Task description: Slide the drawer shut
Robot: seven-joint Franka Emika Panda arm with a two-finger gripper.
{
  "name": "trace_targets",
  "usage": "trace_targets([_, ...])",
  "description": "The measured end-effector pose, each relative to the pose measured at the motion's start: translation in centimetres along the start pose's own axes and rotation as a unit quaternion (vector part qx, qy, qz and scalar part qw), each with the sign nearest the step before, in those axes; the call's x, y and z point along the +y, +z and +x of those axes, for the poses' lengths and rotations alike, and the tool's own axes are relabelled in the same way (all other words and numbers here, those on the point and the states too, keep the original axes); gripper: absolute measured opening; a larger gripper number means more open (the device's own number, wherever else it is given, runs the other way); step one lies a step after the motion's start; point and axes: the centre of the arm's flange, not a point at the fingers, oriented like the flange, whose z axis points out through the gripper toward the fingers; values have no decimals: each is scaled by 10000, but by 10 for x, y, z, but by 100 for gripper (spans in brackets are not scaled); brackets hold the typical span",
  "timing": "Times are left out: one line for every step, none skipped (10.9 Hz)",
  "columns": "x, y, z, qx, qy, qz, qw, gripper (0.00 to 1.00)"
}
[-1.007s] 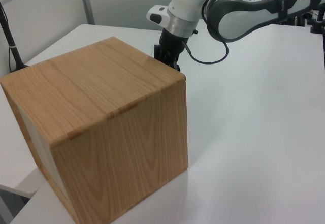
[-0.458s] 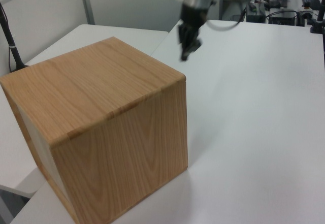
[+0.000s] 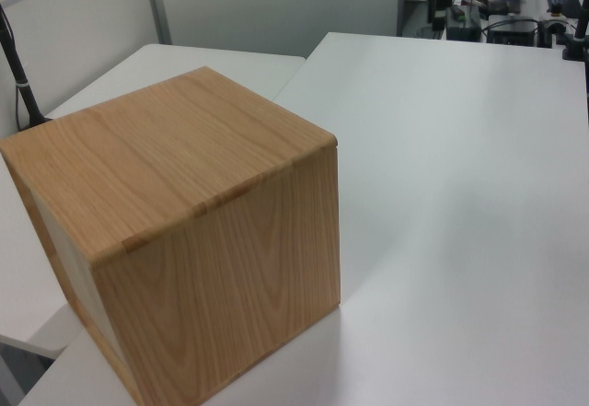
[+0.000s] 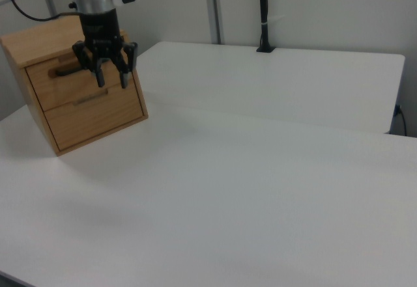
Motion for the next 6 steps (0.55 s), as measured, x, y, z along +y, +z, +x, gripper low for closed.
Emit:
trace_targets([15, 0, -8, -59, 595, -89, 9982, 71])
trace_targets([26, 2, -13, -133, 1029, -245, 9943, 84])
trace_targets([34, 3, -16, -186, 1471, -399, 9881, 99])
trace_targets([39, 4, -18, -206, 1806, -509, 9820, 100])
trace_targets([43, 3, -19, -162, 1998, -579, 9780, 100])
trace_targets([46, 3, -18, -112, 2105, -606, 9757, 100])
